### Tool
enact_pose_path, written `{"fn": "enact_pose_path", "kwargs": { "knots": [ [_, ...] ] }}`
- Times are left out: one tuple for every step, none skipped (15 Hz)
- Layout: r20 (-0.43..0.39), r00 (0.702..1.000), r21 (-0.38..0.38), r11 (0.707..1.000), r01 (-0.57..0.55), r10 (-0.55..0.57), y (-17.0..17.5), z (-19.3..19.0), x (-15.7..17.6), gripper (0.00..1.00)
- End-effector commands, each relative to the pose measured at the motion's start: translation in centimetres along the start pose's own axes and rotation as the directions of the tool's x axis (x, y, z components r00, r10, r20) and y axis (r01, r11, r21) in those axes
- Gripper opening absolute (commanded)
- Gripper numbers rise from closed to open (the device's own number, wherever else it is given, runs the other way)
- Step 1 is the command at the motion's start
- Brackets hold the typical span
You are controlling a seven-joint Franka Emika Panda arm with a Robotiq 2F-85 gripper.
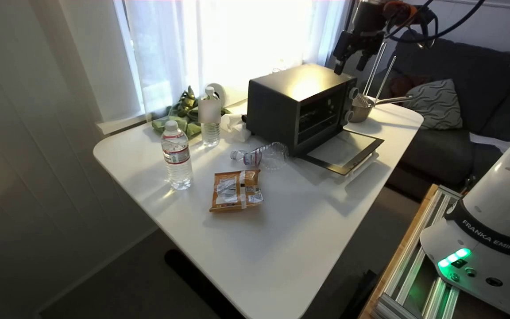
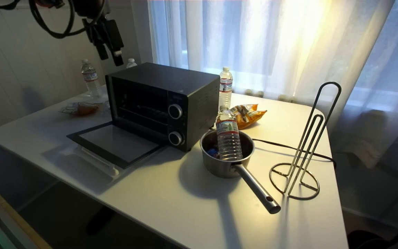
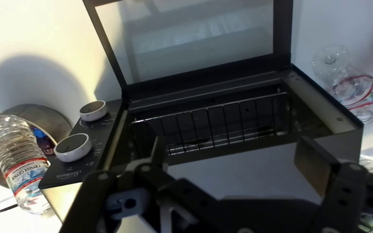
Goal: Open the toaster oven door
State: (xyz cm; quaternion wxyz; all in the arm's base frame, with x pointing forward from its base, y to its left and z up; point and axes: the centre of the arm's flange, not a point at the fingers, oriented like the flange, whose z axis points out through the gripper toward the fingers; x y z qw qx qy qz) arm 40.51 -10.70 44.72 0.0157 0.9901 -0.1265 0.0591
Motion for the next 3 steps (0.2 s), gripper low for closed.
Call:
{"fn": "enact_pose_path", "kwargs": {
  "knots": [
    [0.000,1.000,-0.001,1.000,0.002,-0.002,-0.07,0.02,0.00,1.00],
    [0.000,1.000,-0.001,1.000,0.004,-0.004,-0.18,0.01,0.00,1.00],
    [0.000,1.000,-0.001,1.000,0.004,-0.004,-0.20,0.01,0.00,1.00]
  ]
}}
